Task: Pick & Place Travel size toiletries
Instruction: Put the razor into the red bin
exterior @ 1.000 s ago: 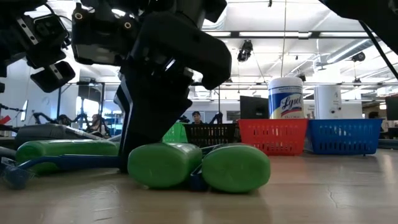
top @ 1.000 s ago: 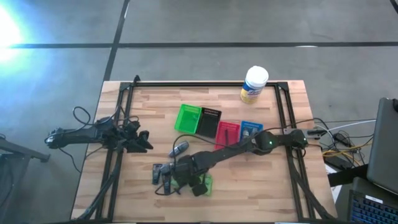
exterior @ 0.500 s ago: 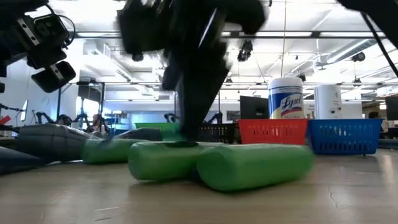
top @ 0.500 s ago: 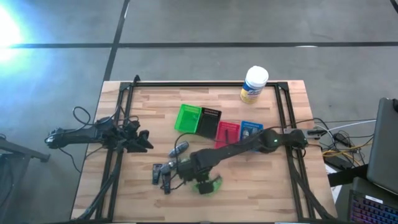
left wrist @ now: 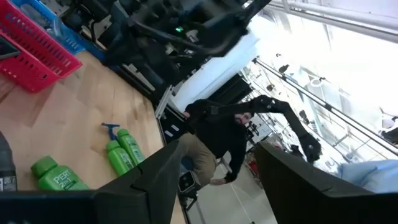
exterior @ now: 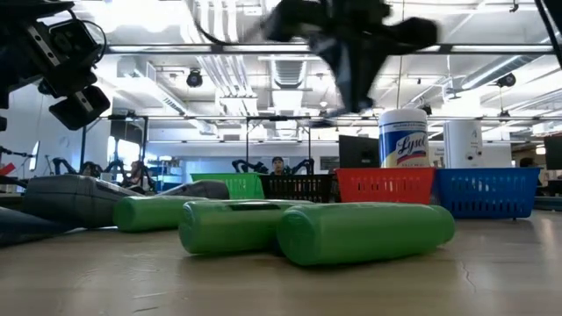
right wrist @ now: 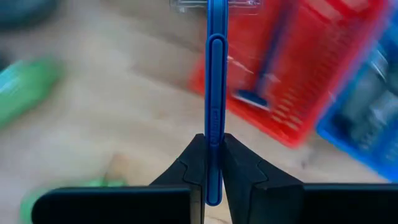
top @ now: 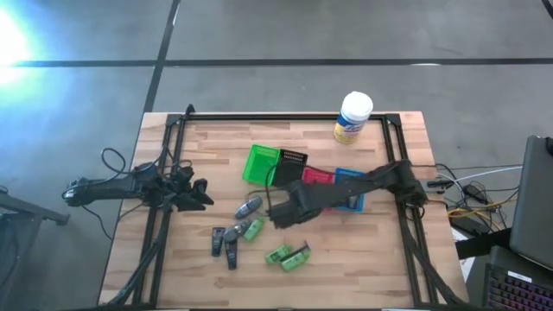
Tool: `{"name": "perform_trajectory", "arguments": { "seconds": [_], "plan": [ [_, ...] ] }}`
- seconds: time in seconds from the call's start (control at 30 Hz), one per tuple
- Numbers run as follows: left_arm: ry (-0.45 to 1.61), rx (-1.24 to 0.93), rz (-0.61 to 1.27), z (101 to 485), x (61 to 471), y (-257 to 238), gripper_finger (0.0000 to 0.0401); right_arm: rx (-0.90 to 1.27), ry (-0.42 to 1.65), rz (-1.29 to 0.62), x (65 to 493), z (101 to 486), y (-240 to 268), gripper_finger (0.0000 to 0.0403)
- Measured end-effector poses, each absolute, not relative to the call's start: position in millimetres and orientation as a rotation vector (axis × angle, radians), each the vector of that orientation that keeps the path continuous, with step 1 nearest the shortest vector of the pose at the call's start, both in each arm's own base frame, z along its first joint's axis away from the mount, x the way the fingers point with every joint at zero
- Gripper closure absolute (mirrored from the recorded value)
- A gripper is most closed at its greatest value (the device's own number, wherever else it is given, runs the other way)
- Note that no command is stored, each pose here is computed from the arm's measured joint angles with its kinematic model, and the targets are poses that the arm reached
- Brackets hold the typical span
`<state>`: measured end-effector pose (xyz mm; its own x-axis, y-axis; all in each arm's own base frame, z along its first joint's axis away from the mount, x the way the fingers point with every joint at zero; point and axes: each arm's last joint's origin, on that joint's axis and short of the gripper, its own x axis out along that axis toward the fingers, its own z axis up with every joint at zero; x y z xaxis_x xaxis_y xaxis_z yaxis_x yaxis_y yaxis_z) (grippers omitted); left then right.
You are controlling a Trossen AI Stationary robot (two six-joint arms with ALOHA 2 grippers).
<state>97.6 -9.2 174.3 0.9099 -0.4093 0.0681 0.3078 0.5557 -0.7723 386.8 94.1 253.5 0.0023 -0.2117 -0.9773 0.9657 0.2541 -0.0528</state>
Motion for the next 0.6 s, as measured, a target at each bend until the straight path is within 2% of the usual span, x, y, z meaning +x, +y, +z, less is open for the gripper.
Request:
{"name": "perform_trajectory", "arguments": {
  "seconds": [0.17, 0.37, 0.6],
  "plan": [
    [0.137, -0.938, -0.422, 174, 98, -9, 0.0188, 1.062, 1.034, -1.34, 357, 239, 82, 0.0378],
    [0.143, -0.964, -0.422, 174, 98, -9, 0.0188, 1.204, 0.926, -1.305, 345, 214, 50, 0.0378],
    [0.142, -0.965, -0.422, 174, 98, -9, 0.0188, 1.224, 0.962, -1.328, 341, 198, 18, 0.0371]
  ]
}}
